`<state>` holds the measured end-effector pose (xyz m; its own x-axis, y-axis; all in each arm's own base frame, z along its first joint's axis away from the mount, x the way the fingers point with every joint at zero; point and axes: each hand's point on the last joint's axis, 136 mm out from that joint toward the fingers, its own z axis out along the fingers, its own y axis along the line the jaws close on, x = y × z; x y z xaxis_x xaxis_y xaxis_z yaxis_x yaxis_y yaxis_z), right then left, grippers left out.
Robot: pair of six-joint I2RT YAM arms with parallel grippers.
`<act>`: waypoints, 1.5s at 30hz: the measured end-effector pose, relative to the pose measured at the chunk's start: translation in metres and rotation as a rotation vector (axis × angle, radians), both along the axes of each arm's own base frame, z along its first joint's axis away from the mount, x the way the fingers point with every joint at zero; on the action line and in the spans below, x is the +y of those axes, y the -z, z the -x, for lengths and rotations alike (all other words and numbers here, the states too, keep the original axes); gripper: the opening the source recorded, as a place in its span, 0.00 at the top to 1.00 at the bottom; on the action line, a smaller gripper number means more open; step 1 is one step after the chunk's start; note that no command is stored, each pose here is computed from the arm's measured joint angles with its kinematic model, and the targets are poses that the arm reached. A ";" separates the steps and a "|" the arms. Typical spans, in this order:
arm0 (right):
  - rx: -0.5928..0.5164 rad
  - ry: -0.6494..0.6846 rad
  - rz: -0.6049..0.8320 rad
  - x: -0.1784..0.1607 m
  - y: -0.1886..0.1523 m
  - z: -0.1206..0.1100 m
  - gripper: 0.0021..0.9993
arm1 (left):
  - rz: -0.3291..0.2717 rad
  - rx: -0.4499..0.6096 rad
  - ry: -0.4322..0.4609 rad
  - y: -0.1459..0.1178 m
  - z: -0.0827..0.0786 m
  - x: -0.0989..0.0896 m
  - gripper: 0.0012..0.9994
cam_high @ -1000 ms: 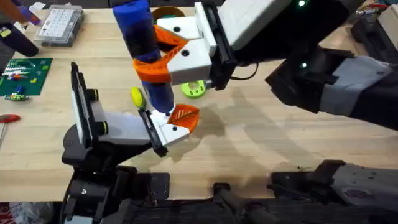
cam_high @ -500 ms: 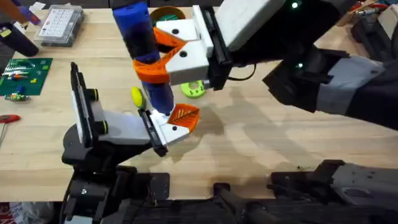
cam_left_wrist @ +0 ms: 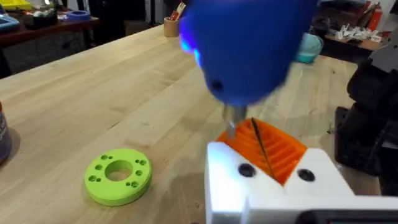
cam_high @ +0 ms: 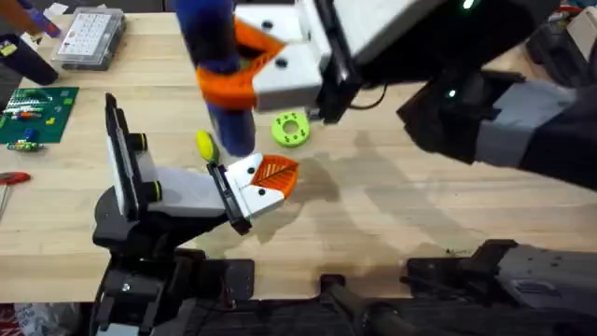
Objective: Pick up the gripper from the table and insert it into the empty holder that is missing its gripper. Then pick up a screw, insert it into the mounting hole, and use the screwdriver to tighten it. Finally, clean up the table by picking up the vegetable and placing it into the bucket.
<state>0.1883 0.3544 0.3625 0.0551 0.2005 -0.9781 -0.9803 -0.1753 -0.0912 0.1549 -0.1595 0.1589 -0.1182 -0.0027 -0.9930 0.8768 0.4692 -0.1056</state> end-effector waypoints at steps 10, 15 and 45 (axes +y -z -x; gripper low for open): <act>0.097 0.080 0.162 -0.010 -0.063 -0.041 0.99 | 0.000 -0.001 -0.002 0.000 0.000 0.000 1.00; 0.137 0.236 0.342 -0.018 -0.047 -0.061 0.99 | 0.000 -0.001 -0.002 0.000 0.000 0.000 1.00; -0.263 0.601 1.642 -0.181 0.238 -0.219 0.99 | -0.022 -0.044 -0.041 -0.001 -0.007 0.004 1.00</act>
